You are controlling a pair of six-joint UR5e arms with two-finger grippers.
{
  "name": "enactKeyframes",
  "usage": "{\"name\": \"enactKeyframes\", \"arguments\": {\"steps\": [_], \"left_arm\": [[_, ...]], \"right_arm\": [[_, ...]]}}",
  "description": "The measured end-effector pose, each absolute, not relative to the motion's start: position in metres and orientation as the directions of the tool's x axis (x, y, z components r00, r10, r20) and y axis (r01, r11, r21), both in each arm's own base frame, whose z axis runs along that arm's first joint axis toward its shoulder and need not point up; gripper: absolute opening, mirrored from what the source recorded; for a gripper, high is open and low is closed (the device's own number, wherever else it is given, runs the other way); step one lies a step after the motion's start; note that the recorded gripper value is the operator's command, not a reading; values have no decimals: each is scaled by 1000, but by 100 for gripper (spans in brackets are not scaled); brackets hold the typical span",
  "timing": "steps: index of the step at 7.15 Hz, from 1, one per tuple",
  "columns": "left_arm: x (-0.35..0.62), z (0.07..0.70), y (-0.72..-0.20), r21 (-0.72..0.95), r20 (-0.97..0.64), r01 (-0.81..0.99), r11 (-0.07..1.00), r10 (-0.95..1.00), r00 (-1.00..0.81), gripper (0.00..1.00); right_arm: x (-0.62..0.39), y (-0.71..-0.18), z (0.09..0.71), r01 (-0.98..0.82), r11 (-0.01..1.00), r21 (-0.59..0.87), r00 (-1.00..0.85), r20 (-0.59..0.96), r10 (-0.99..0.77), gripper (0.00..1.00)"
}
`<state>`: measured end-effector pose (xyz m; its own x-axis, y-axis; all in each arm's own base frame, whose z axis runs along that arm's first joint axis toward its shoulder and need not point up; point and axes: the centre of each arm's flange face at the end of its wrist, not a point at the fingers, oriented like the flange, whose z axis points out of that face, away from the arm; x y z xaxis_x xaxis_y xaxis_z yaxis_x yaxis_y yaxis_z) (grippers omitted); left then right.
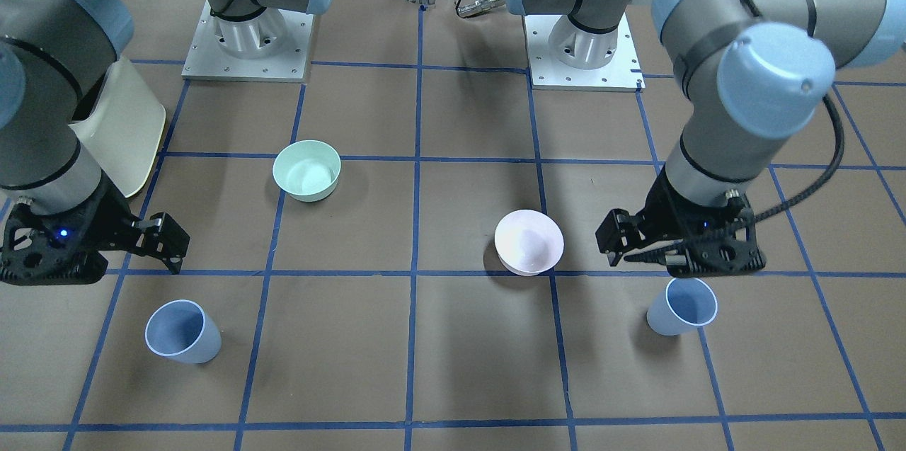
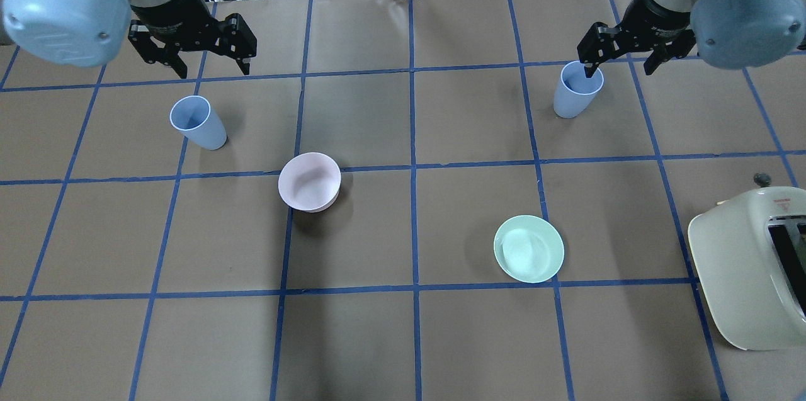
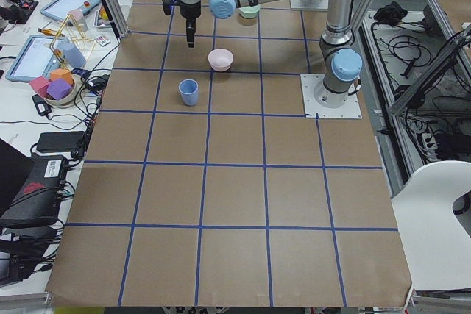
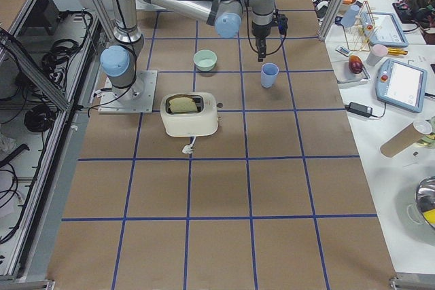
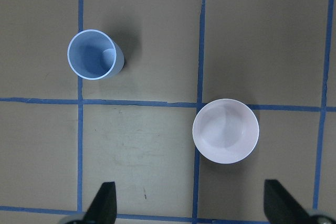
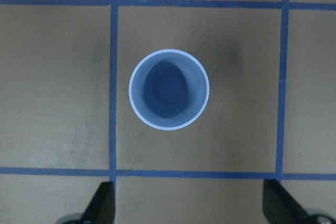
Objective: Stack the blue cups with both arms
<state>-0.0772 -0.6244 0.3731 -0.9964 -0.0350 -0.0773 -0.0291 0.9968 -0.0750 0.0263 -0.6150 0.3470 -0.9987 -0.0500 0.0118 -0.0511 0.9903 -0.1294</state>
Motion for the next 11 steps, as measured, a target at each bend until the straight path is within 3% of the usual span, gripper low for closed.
{"name": "enactKeyframes", "arguments": {"steps": [5,6,7,8,9,10,11], "left_arm": [[-21,264,-666,33,-135,-17,999,-12,-991,100],[-17,255,-664,69,-131,-24,997,-15,-991,81],[-16,249,-662,101,-126,-25,995,-13,-992,59],[-16,244,-661,118,-123,-25,993,-10,-992,36],[-16,242,-661,125,-121,-25,992,-10,-993,8],[-15,243,-661,124,-121,-26,992,-11,-993,0],[-15,245,-663,121,-122,-26,992,-11,-992,0]], "right_arm": [[17,-653,269,-114,982,-150,-993,27,-112,100],[17,-653,259,-127,983,-135,-992,23,-125,89],[17,-653,251,-132,984,-122,-991,19,-131,41],[17,-653,246,-134,985,-113,-991,17,-133,19],[17,-653,244,-135,985,-107,-991,17,-134,19],[16,-653,243,-135,986,-103,-991,17,-134,18],[16,-653,244,-134,986,-101,-991,18,-133,0]]}}
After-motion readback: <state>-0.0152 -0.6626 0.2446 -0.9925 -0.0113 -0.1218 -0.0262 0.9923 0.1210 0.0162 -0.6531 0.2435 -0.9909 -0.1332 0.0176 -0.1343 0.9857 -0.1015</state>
